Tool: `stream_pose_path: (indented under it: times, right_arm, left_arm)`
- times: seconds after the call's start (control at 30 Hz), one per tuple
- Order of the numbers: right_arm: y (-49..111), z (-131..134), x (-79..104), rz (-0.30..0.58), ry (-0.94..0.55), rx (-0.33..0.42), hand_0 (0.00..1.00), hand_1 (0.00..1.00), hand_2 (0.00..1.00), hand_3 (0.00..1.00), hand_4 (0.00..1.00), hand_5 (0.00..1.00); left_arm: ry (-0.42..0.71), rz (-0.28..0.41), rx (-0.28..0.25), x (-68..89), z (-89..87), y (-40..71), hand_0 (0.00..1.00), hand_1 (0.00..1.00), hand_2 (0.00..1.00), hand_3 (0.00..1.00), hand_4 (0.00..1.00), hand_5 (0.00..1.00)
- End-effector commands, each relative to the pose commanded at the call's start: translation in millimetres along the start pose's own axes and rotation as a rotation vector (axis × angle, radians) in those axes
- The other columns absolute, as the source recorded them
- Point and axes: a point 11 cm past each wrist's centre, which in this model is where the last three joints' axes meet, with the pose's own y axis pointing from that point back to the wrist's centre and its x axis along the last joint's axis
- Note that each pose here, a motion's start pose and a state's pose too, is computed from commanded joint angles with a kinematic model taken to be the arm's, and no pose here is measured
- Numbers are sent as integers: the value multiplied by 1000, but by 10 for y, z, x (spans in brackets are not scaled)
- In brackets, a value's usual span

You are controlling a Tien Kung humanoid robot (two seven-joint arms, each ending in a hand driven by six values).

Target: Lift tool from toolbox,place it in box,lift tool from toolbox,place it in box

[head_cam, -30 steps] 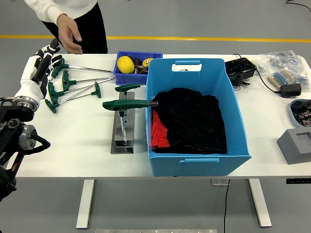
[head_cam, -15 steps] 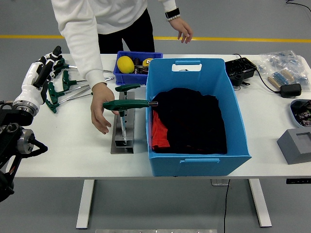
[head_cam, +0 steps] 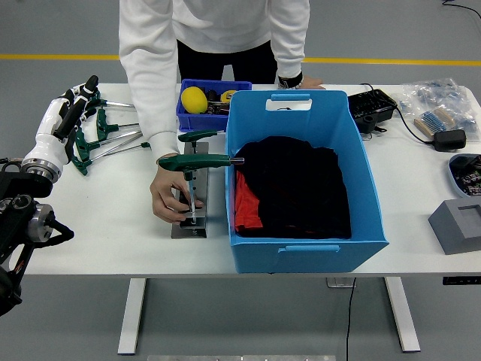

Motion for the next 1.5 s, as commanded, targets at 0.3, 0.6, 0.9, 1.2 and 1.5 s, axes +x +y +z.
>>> stream_pose_path:
  times: [0.3,0.6,0.9,1.2,1.5]
  right_arm:
    - [0,11,-1,3,-7,-4,752,721,780,661,885,802]
    - [1,22,-2,4,-12,-7,752,720,780,655,884,801]
    - [1,19,2,6,-13,-6,751,717,777,651,882,800]
    - [0,14,10,9,-13,-5,747,716,775,651,881,800]
    - [1,16,10,11,-12,-5,741,710,772,643,881,801]
  left_arm:
    - [-84,-4,-88,1,183,13,870,858,904,841,998,777]
    - [-257,-29,-154,-72,379,78,871,861,905,849,998,754]
    - [-410,-58,-193,-146,469,130,879,873,913,867,998,732]
    - [-471,-85,-199,-152,457,149,886,886,923,874,998,724]
    - [-745,-203,-275,-312,590,287,931,933,961,885,998,682]
